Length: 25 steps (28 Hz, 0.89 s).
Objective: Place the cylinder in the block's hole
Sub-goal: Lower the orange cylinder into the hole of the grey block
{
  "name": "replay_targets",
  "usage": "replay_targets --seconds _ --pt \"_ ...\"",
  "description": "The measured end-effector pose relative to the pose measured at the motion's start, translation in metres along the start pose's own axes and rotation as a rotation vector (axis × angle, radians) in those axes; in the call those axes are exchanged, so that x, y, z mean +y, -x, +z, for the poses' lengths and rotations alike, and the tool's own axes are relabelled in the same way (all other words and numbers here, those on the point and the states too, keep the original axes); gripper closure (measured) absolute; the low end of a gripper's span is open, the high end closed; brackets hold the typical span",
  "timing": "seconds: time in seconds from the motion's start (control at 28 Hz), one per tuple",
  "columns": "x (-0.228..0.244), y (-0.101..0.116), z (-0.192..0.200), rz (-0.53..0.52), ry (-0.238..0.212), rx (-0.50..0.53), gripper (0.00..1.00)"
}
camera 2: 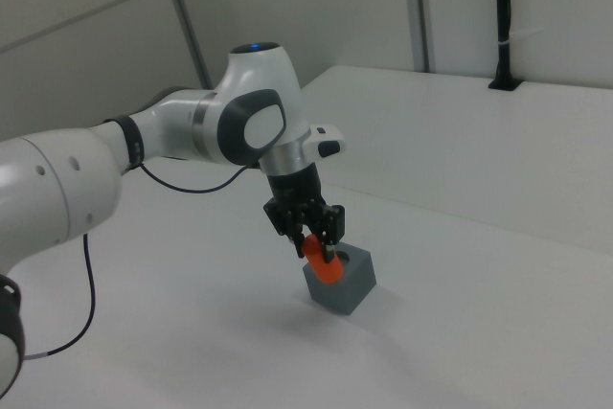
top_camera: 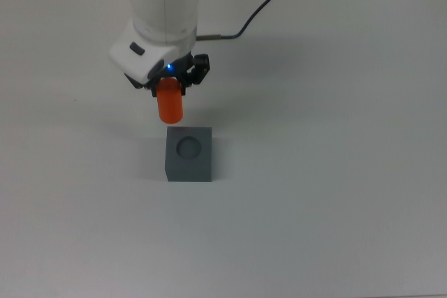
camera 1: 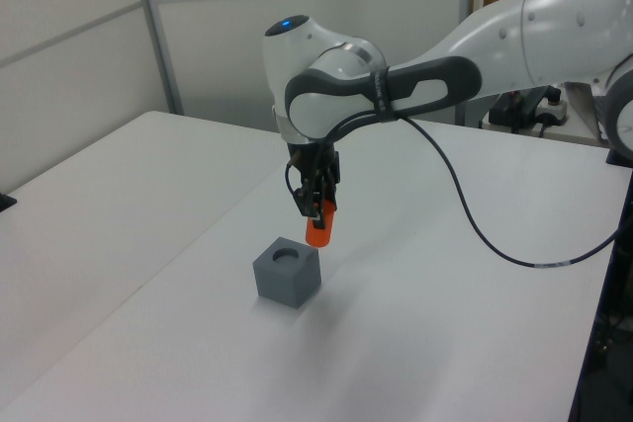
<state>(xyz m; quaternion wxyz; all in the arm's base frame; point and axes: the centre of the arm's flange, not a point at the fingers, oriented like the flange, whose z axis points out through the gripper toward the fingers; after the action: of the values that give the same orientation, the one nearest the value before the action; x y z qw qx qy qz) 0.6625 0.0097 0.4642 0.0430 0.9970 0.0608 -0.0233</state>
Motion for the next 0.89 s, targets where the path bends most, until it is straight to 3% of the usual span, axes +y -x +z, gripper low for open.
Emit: replay_targets --seconds 0.25,0.89 --pt "-0.003 -0.019 0.011 0.027 -0.004 0.053 0.49" --pt "-0.023 -0.034 0.026 0.034 -0.035 0.091 0.49"
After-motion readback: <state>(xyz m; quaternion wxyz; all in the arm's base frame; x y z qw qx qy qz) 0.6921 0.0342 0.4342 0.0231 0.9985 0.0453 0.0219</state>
